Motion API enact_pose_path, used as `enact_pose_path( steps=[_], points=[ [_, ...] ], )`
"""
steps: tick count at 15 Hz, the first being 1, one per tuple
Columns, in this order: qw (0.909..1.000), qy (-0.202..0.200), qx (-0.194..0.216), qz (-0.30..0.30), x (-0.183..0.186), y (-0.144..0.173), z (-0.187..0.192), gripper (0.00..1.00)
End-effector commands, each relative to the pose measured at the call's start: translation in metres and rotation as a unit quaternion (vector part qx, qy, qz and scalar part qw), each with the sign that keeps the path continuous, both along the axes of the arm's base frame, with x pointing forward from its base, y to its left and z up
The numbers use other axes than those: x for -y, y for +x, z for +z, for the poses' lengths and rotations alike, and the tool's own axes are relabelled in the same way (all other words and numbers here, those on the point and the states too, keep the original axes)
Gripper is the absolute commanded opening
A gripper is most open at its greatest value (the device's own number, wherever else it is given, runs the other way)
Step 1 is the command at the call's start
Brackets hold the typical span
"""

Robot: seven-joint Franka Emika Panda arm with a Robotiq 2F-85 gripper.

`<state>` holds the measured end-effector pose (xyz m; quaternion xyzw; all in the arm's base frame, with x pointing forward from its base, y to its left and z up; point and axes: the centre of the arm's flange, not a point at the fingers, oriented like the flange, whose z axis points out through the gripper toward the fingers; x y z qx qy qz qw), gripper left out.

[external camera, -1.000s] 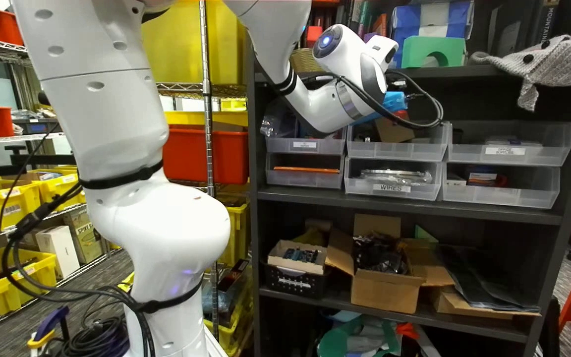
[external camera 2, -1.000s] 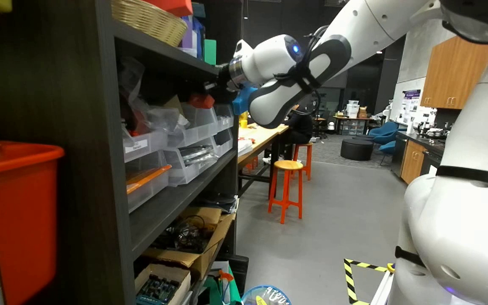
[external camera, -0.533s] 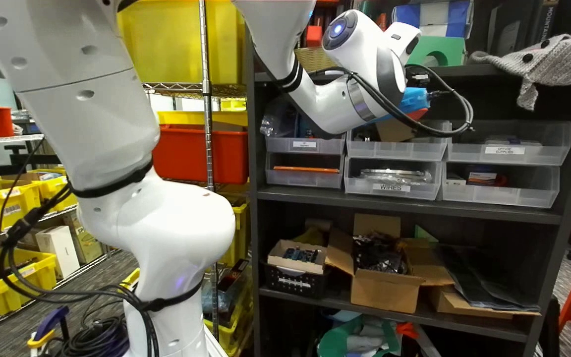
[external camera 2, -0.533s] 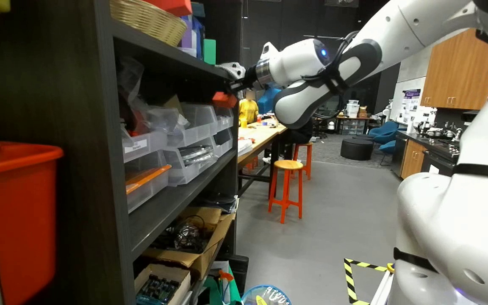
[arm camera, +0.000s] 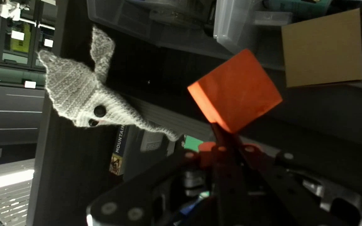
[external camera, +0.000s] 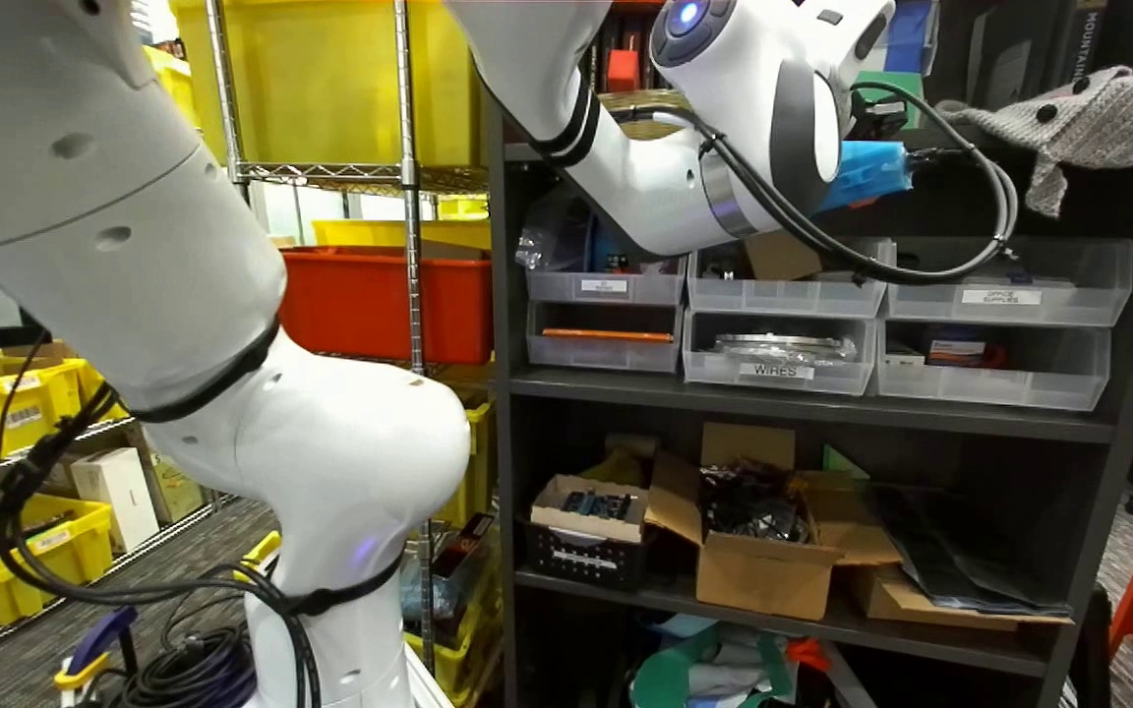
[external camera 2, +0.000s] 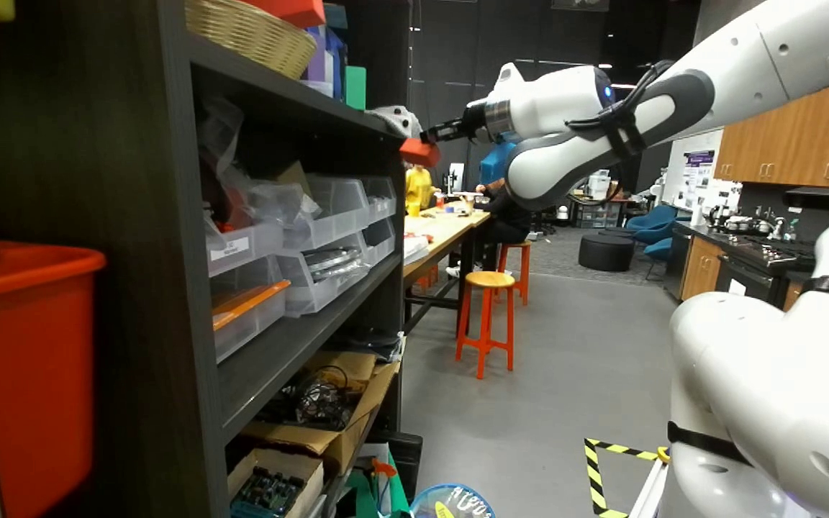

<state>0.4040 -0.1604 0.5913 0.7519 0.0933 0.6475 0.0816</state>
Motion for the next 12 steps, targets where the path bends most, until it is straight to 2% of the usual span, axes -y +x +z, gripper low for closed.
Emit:
enact_pose_path(
  steps=[1, 7, 12],
  points=[
    [0.999, -0.011, 0.042, 0.011, -0.006, -0.019, -0.017, 0.0],
    [0.9925, -0.051, 0.108, 0.029, -0.027, -0.058, 0.002, 0.0],
    [0.9803, -0.106, 0.158, 0.053, -0.063, -0.095, 0.014, 0.0]
  ],
)
